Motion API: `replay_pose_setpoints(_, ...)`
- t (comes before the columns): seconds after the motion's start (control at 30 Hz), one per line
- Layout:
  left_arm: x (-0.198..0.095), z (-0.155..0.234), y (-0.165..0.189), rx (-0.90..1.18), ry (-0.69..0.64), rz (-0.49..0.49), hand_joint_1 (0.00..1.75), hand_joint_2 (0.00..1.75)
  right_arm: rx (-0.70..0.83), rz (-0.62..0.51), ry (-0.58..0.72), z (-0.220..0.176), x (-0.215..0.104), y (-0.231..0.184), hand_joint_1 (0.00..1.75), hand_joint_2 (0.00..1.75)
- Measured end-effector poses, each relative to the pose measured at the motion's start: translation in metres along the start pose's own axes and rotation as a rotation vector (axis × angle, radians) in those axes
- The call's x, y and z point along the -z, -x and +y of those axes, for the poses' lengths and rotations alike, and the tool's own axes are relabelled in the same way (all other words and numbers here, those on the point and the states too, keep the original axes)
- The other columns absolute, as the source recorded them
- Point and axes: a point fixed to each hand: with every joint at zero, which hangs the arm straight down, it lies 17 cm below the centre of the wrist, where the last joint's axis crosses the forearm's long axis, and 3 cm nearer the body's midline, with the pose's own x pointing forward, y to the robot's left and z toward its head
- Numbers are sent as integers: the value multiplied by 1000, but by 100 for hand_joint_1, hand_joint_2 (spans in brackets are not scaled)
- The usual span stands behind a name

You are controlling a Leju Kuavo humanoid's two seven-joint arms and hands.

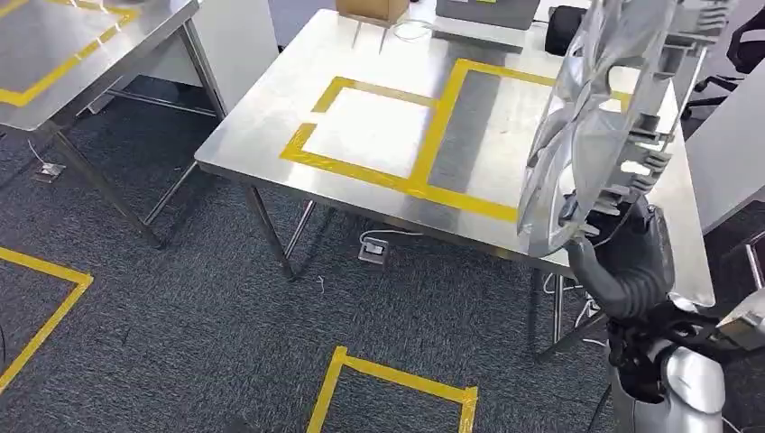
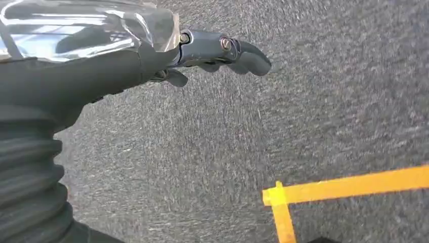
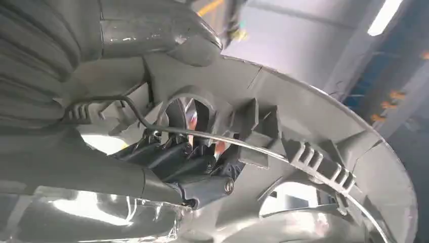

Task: Take the parts from the cabinet and place them on the table.

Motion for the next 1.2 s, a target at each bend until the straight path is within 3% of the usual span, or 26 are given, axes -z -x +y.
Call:
replay_pose_setpoints(0.13, -2, -6, 1, -19, 4, 4, 0, 175, -179, 69, 38, -25, 3, 17, 175, 175)
replay_pose_setpoints(0.43, -3, -9, 4, -34, 6, 13, 0, 175, -234, 76, 38, -38, 11, 17, 175, 175)
replay_pose_setpoints(0.5, -4, -11, 3, -37, 9, 13, 0, 175, -321, 107, 58, -45, 12, 24, 175, 175)
replay_pose_setpoints(0.83, -2, -17, -4, -20, 51, 40, 0, 175, -1060, 463, 154, -180, 25, 72, 175, 175)
replay_pose_setpoints(1.03, 2, -18, -21, -18, 77, 30, 0, 175, -1331, 691, 95, -266, 28, 101, 175, 175)
replay_pose_setpoints(1.2, 2, -24, -29, -20, 96, 24, 0, 175, -1466, 888, -17, -303, 6, 138, 175, 175)
